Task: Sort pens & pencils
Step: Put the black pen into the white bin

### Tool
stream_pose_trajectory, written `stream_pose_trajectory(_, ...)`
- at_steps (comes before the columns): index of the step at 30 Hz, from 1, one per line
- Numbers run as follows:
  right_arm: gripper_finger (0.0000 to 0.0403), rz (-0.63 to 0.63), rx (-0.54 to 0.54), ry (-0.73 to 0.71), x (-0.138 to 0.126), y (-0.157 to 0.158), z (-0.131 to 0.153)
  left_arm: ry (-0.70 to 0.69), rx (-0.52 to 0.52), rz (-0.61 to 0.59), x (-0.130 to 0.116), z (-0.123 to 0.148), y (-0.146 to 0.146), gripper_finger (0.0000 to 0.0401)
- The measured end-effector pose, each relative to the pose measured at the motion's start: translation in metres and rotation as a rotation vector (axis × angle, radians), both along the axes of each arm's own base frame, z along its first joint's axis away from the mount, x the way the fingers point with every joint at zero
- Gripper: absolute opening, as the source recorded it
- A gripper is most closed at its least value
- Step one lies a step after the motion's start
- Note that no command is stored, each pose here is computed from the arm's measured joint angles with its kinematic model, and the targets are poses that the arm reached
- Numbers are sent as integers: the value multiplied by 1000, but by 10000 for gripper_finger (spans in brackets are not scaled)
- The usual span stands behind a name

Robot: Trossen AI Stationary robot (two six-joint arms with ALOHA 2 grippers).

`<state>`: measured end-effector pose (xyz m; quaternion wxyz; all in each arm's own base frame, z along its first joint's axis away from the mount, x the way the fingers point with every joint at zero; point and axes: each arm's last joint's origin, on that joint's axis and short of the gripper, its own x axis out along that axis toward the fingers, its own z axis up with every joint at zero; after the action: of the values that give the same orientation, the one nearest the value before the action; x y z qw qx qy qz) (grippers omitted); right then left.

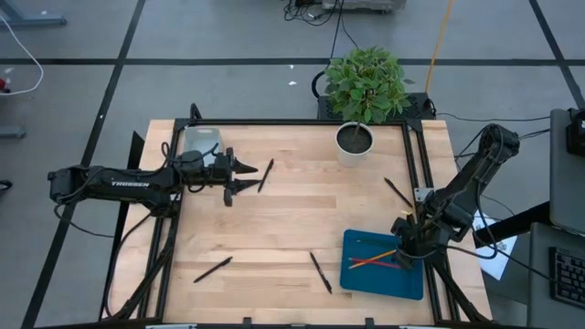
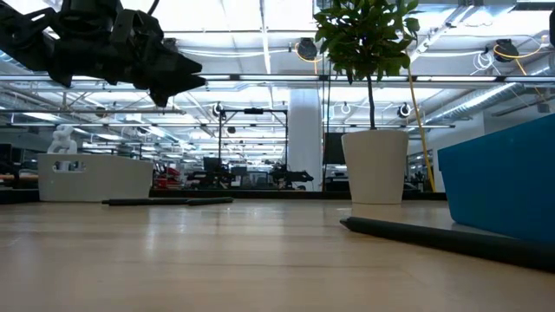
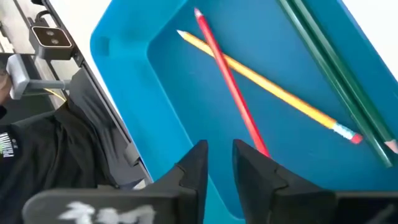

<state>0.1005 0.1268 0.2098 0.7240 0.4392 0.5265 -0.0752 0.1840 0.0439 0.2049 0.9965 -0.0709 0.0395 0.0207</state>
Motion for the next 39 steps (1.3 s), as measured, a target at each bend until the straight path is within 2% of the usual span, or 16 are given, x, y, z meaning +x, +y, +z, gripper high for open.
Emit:
stream_pose_trajectory(6, 69, -17, 38, -8, 0, 0, 3, 5, -24, 2, 0, -1, 0, 186)
stream_pose_trajectory(8, 69, 11, 49, -72, 2, 1, 7, 5, -24, 2, 0, -1, 0, 186)
stream_pose_trajectory(11, 70, 41, 5, -237, 9, -1, 15, 5, -24, 2, 0, -1, 0, 186)
stream_pose_trajectory(14, 70, 71, -162, -437, 19, -7, 22, 4, -24, 2, 0, 0, 0, 186)
stream_pose_trajectory(18, 70, 111, -551, -646, 35, -20, 29, 4, -23, 1, 0, 0, 0, 186)
stream_pose_trajectory(22, 70, 90, -938, -708, 51, -38, 39, 4, -20, 1, 0, 0, 0, 186)
stream_pose_trajectory(25, 70, 48, -1134, -691, 62, -54, 46, -2, -14, 0, 0, 0, 0, 186)
stream_pose_trajectory(28, 71, -26, -1247, -704, 72, -70, 51, -9, -7, 0, 0, 1, 0, 186)
stream_pose_trajectory(31, 71, -102, -1338, -743, 78, -85, 43, -24, 28, -3, 0, 3, 0, 186)
stream_pose_trajectory(35, 78, -162, -1343, -877, 75, -106, 18, -51, 76, -5, 0, 5, 0, 186)
stream_pose_trajectory(39, 119, -240, -1295, -1051, 64, -125, -2, -114, 100, -2, 0, 12, 0, 186)
